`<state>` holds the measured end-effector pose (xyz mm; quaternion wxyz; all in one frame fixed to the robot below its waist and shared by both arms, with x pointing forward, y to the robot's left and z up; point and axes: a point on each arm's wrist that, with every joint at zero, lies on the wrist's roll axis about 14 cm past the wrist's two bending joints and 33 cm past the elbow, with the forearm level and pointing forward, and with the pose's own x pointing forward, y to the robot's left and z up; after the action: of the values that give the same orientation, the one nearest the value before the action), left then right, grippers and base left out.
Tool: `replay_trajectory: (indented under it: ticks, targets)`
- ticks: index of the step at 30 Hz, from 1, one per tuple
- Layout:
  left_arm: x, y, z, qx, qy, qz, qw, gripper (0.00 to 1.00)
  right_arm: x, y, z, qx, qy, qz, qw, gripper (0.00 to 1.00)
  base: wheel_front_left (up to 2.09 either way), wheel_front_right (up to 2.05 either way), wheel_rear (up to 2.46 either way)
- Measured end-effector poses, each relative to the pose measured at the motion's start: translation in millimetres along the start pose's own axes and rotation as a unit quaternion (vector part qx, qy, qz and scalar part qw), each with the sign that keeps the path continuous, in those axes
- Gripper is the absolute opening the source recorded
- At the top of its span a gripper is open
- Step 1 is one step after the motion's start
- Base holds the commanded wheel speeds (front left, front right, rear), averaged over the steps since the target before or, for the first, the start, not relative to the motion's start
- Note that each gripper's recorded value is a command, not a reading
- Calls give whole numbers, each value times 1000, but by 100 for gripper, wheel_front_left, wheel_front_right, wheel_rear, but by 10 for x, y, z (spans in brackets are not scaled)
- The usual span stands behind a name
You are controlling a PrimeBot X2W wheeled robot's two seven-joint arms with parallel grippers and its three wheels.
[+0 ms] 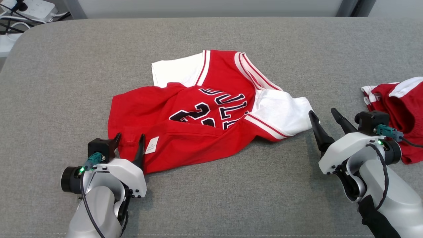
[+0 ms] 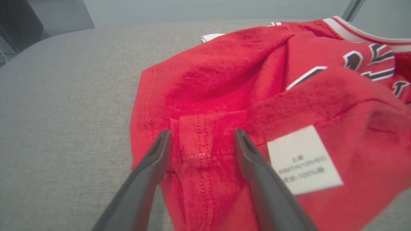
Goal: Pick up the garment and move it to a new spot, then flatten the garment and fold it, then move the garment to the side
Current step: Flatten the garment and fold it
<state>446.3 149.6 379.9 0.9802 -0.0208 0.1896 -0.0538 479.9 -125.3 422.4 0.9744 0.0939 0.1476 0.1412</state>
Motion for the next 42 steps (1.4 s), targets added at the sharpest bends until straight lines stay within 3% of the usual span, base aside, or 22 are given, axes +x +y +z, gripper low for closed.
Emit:
replay_trajectory:
  ticks: [18, 22, 24, 26, 28, 30, 32, 34, 35, 36, 42]
  targets:
    - [-78, -33, -238, -124, 31, 8, 992, 100, 8, 44, 20, 0, -3, 5, 1000, 100, 0, 0, 0]
    - [-37, -178, -171, -138, 23, -12, 990, 100, -1, 16, 20, 0, -3, 2, 1000, 100, 0, 0, 0]
    - [-27, -217, -123, -147, 16, -18, 989, 80, -1, 15, 25, 0, -4, 2, 1000, 100, 0, 0, 0]
    - [-23, -224, -69, -154, 8, -21, 988, 53, 1, 22, 32, 0, -4, 3, 1000, 100, 0, 0, 0]
    - [-14, -196, 29, -150, -7, -25, 988, 42, 7, 32, 41, 0, -6, 4, 1000, 100, 0, 0, 0]
    - [-17, -142, 99, -144, -18, -25, 989, 47, 15, 44, 48, 1, -6, 5, 1000, 100, 0, 0, 0]
    - [-40, -102, 106, -134, -20, -25, 990, 65, 26, 65, 57, 1, -7, 8, 1000, 100, 0, 0, 0]
    - [-70, -86, 63, -129, -14, -25, 991, 73, 34, 85, 68, 1, -9, 10, 1000, 100, 0, 0, 0]
    - [-80, -93, 48, -128, -12, -25, 991, 82, 38, 96, 72, 0, -9, 11, 1000, 100, 0, 0, 0]
    - [-89, -105, 34, -125, -9, -28, 992, 98, 40, 105, 77, 0, -10, 12, 1000, 100, 0, 0, 0]
    - [-95, -123, 8, -121, -5, -31, 992, 99, 44, 127, 68, 0, -9, 15, 1000, 100, 0, 0, 0]
